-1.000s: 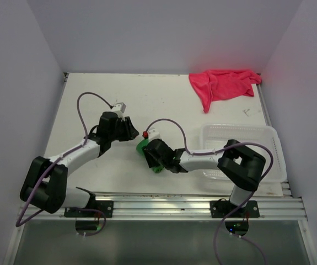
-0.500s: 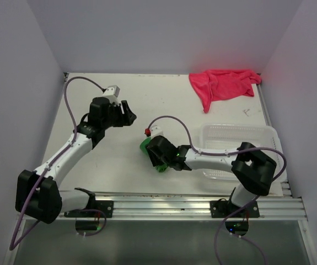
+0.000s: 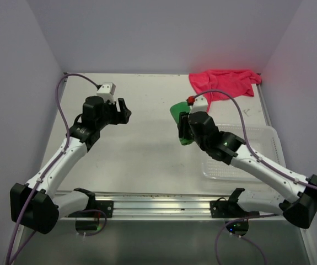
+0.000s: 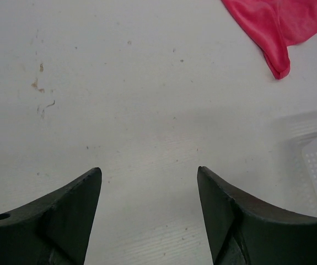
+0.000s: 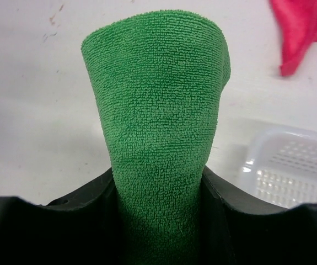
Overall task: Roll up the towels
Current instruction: Place the rolled towel into the container
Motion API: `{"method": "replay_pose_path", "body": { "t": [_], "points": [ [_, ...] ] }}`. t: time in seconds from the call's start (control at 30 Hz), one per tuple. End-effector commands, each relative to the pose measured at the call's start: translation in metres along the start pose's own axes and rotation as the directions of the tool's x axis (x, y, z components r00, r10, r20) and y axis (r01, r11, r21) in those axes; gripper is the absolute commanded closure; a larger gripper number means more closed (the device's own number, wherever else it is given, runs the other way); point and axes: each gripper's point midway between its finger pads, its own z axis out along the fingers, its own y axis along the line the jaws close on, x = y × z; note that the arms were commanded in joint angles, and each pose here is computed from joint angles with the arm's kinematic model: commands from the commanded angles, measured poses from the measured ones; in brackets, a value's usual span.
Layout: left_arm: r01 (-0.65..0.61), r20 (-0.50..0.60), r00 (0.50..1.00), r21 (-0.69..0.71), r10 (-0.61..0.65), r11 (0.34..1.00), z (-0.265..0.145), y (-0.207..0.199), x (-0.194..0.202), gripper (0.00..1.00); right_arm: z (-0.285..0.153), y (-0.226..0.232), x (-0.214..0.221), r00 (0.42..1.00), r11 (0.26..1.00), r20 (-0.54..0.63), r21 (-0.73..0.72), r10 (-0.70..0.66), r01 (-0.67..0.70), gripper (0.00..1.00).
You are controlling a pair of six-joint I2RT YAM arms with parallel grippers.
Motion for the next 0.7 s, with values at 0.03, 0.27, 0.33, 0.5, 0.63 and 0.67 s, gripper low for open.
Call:
{"method": "replay_pose_path", "body": {
  "t": [0.03,0.27,0.33,0.5,0.63,0.67],
  "points": [
    [-0.032,0.002,0.999,0.001,0.032,0.999,0.002,0.006,0.012,0.25,-0.034,-0.066,-0.002,1.000,0.984,0.029,0.179,-0.001,-0.005,0.90],
    [-0.038,0.009,0.999,0.017,0.038,0.999,-0.003,0.006,0.019,0.23,-0.051,-0.123,0.046,0.998,0.948,-0.005,0.313,0.065,-0.060,0.89],
    [-0.041,0.016,0.999,0.023,0.040,0.999,-0.005,0.005,0.018,0.23,-0.047,-0.129,0.067,0.996,0.945,-0.037,0.320,0.082,-0.066,0.89],
    [-0.044,0.026,0.999,0.033,0.043,0.998,-0.008,0.002,0.016,0.23,-0.032,-0.131,0.096,0.990,0.944,-0.071,0.317,0.119,-0.091,0.89],
    [-0.048,0.022,0.999,0.048,0.047,0.998,-0.009,-0.002,0.018,0.22,-0.020,-0.135,0.119,0.982,0.940,-0.110,0.323,0.151,-0.109,0.88],
    [-0.049,0.021,0.999,0.047,0.048,0.998,-0.009,-0.002,0.018,0.22,-0.016,-0.135,0.121,0.981,0.940,-0.108,0.320,0.164,-0.122,0.88]
  ]
}}
